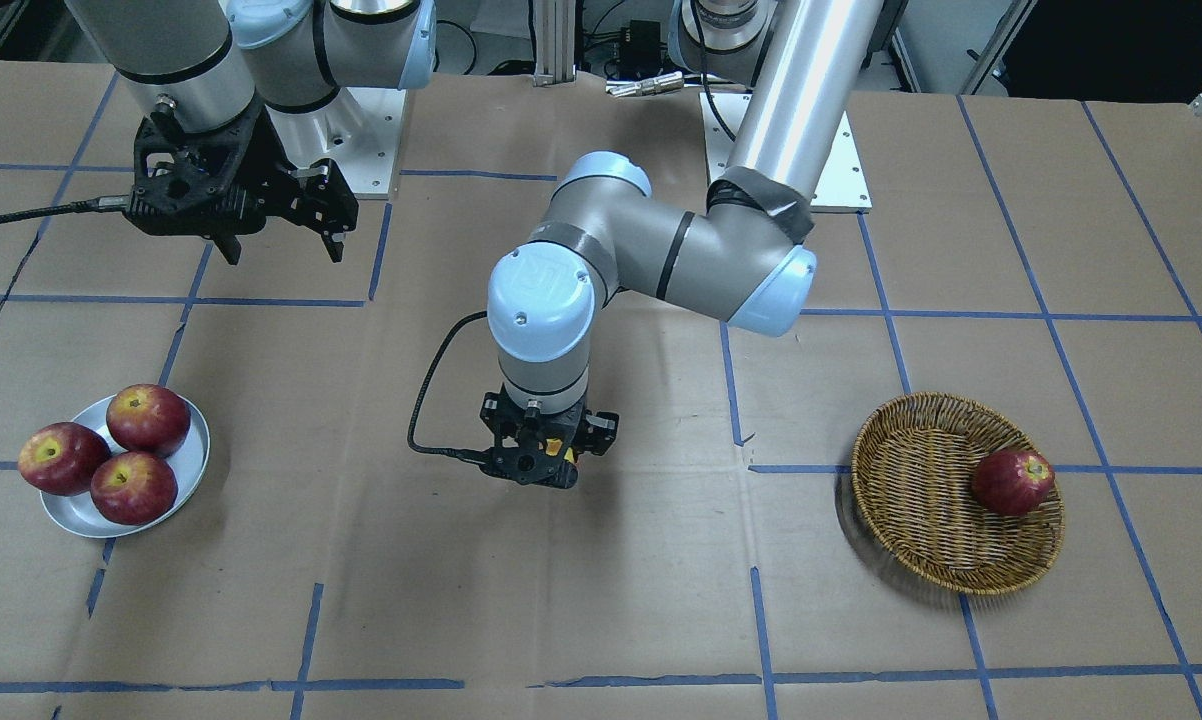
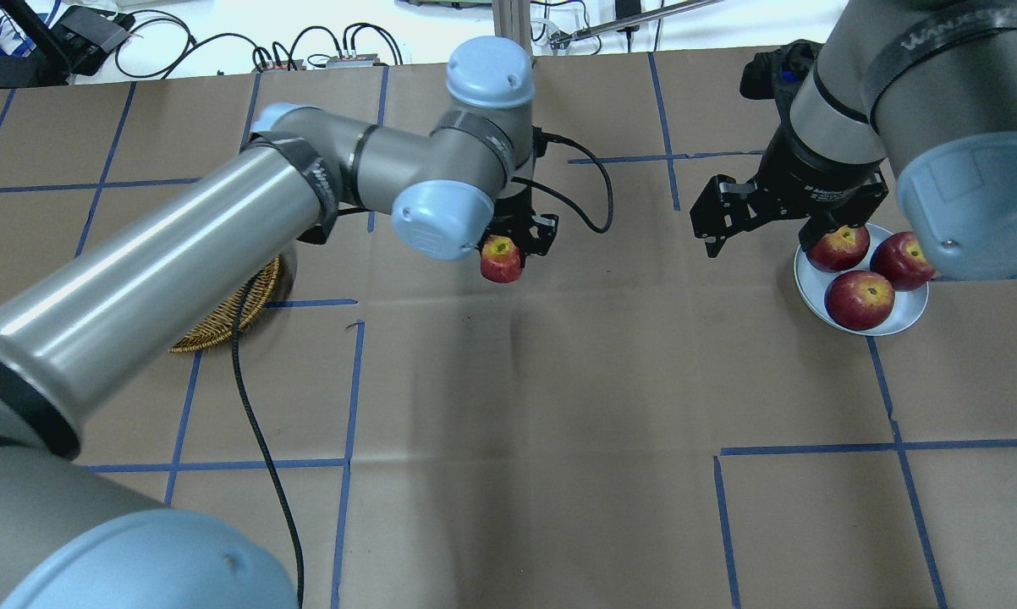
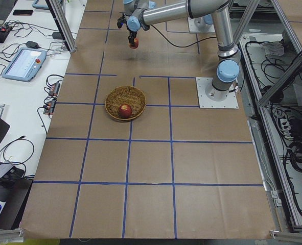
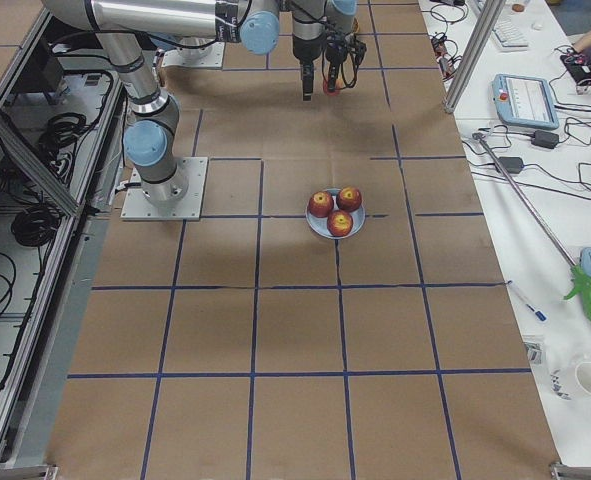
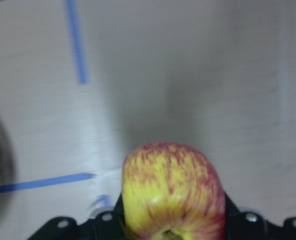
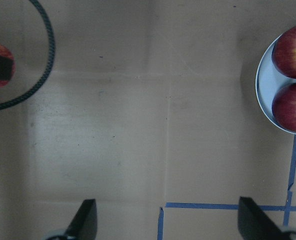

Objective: Transfer apple from basket to plate
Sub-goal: 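Lift the yellow-red apple with the left gripper and carry it toward the table center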

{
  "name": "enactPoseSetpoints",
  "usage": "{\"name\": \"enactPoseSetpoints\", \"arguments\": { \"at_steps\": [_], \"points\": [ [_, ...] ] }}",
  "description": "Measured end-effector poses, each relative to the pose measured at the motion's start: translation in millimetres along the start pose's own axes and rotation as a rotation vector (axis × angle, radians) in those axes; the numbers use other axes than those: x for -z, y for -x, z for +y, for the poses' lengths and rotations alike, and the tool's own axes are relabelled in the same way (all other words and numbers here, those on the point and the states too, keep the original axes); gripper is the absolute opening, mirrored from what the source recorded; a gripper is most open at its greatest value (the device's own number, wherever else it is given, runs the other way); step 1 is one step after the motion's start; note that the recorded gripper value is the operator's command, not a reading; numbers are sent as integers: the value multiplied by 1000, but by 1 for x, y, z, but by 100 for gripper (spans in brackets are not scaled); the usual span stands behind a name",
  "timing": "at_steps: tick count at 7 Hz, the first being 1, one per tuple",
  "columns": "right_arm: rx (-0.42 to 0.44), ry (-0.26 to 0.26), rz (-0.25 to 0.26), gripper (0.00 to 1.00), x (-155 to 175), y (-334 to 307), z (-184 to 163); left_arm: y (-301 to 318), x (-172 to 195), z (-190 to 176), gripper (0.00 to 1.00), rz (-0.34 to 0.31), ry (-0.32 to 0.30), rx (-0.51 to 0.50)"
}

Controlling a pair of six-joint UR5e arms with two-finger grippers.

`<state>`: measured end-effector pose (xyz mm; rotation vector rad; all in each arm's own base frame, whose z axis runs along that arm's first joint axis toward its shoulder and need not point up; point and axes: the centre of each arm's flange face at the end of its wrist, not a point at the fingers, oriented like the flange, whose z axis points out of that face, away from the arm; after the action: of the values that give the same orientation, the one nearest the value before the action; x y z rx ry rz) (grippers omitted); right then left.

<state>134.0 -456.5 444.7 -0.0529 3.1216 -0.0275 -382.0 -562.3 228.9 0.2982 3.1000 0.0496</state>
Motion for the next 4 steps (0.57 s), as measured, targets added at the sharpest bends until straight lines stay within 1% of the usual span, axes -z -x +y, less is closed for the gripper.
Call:
{"name": "enactPoseSetpoints", "arguments": {
  "at_steps": [1, 2, 3, 4],
  "points": [
    [0, 1, 0, 100, 0, 0, 0, -7, -14, 0, 26, 2, -1, 4],
    [0, 1, 0, 100, 0, 0, 0, -7, -21, -1, 41, 3, 1, 9],
    [0, 0, 0, 100, 0, 0, 0, -7, -25, -2, 99, 6, 4, 12],
    [0, 0, 0, 100, 0, 0, 0, -7, -26, -3, 99, 10, 2, 18]
  ]
}}
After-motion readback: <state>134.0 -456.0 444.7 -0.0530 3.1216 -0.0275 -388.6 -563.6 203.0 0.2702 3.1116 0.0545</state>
